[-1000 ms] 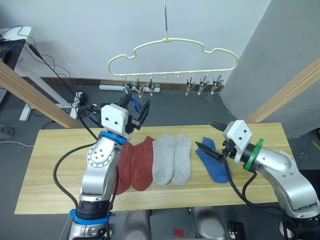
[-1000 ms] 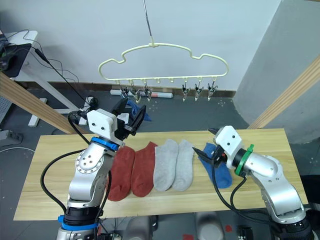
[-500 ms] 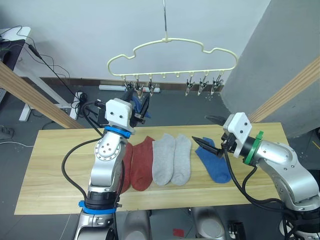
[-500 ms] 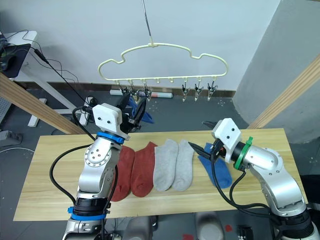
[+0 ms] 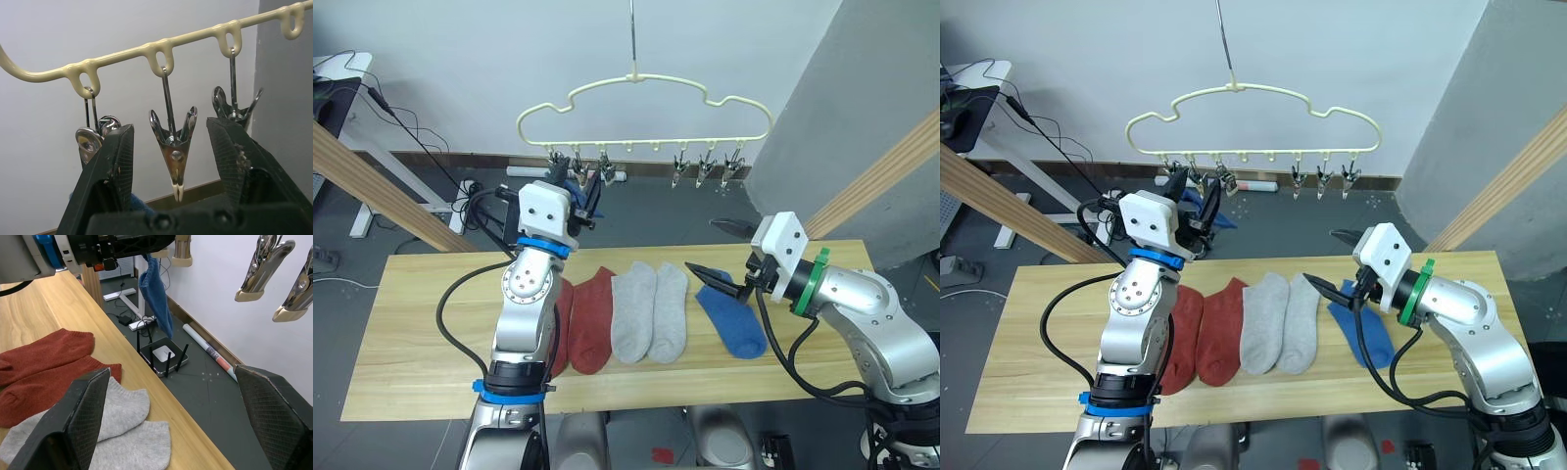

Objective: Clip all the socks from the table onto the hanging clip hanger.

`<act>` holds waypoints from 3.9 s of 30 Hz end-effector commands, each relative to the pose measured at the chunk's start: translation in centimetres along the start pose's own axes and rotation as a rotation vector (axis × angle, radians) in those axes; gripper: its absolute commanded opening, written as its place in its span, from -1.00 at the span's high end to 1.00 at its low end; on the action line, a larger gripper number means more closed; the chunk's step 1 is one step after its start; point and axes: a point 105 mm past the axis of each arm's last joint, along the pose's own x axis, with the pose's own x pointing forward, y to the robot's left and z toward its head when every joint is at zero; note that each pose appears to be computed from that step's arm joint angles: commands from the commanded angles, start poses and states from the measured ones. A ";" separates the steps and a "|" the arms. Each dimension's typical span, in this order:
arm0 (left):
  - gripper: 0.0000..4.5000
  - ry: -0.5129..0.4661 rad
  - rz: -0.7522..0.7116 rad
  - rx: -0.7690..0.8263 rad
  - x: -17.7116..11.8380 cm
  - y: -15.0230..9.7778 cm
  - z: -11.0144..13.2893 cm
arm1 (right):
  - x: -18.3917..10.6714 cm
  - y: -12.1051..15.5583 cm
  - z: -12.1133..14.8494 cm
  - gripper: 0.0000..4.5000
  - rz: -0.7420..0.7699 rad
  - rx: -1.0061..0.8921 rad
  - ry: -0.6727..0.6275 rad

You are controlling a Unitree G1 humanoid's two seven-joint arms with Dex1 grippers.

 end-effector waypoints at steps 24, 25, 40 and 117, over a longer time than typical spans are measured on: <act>0.91 -0.080 -0.013 0.009 0.7 -0.2 2.2 | -0.2 0.1 -2.5 -0.89 -0.044 0.008 0.105; 0.91 -0.077 -0.025 0.011 0.7 -0.2 2.2 | -0.3 0.1 -3.5 -0.89 -0.066 0.028 0.140; 0.91 -0.032 -0.191 -0.078 0.6 -0.9 2.6 | 0.5 0.8 -15.5 -1.00 -0.212 0.127 0.443; 0.19 0.158 -0.290 -0.406 -0.5 -1.1 3.4 | 15.1 1.7 3.4 1.00 -0.159 -0.448 -0.240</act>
